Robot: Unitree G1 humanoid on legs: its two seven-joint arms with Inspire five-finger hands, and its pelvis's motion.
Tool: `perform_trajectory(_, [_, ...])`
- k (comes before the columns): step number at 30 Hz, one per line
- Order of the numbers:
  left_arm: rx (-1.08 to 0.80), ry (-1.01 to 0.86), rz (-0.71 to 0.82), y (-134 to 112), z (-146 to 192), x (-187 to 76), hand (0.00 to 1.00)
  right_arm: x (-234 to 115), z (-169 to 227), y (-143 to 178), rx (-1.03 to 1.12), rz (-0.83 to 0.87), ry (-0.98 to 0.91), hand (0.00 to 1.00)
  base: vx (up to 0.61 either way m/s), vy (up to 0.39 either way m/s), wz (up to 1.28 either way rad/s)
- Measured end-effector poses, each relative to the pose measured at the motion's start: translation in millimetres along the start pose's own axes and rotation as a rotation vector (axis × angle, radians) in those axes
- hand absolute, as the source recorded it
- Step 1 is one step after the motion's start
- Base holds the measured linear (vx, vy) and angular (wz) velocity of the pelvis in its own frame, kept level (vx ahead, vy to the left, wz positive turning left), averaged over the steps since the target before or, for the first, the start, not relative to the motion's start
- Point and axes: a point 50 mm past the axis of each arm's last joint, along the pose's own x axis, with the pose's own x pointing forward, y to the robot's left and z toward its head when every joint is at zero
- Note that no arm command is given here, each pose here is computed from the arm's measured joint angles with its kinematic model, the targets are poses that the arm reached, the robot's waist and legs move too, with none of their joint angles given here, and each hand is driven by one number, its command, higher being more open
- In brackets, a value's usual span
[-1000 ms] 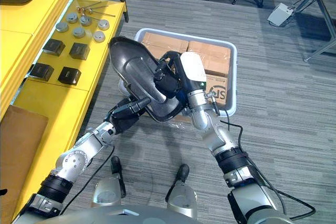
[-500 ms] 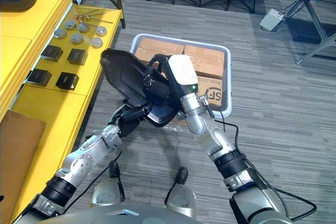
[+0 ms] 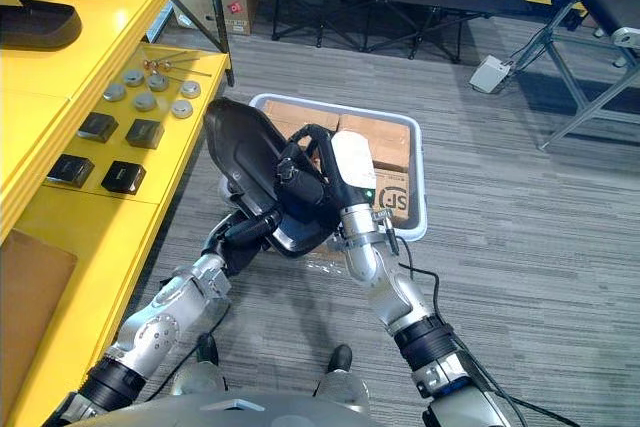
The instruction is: Walk over and take three plastic housings, then place them on the shelf
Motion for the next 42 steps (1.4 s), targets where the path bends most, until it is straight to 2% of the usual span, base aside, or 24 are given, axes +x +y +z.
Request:
perform_trajectory(3, [-0.017,-0.053,0.054,3,4,0,0.0,-9,2,6,0.075,-0.003,0.034,1.0,0.03,-0.004,-0.05])
perform_trajectory(5, [-0.058,-0.167,0.116,5,17,1,0.0,-17,13,18,0.212,-0.02,0.066,1.0,0.02,-0.002,-0.01])
perform_trajectory(8, [-0.079,-0.337,0.219,10,37,1,0.0,-26,28,34,0.282,0.024,0.043,1.0,0.0,0.0,0.0])
perform_trajectory(12, [-0.031,-0.456,0.281,17,58,-6,0.0,-23,38,31,0.343,-0.002,0.02,1.0,0.0,0.004,0.02])
perform_trajectory(16, [0.082,-0.543,0.356,23,71,-14,0.0,-18,48,17,0.382,-0.095,-0.026,1.0,-0.03,0.007,0.02])
perform_trajectory(21, [0.256,-0.573,0.444,23,66,-29,0.0,-22,40,11,0.411,-0.16,0.033,1.0,0.0,0.001,0.02])
perform_trajectory(26, [0.468,-0.64,0.658,38,72,-47,0.0,-31,32,7,0.408,-0.182,0.081,1.0,0.0,0.0,0.0])
perform_trajectory(31, [0.535,-0.73,0.833,49,84,-67,0.0,-38,28,-6,0.518,-0.246,0.14,1.0,0.0,0.0,0.0])
perform_trajectory(36, [0.521,-0.803,0.855,53,89,-79,0.0,-52,17,-11,0.613,-0.237,0.223,1.0,0.01,0.004,-0.01])
perform_trajectory(42, [0.479,-0.907,0.772,37,92,-103,0.0,-85,-13,-14,0.82,-0.286,0.443,1.0,0.01,0.003,-0.01])
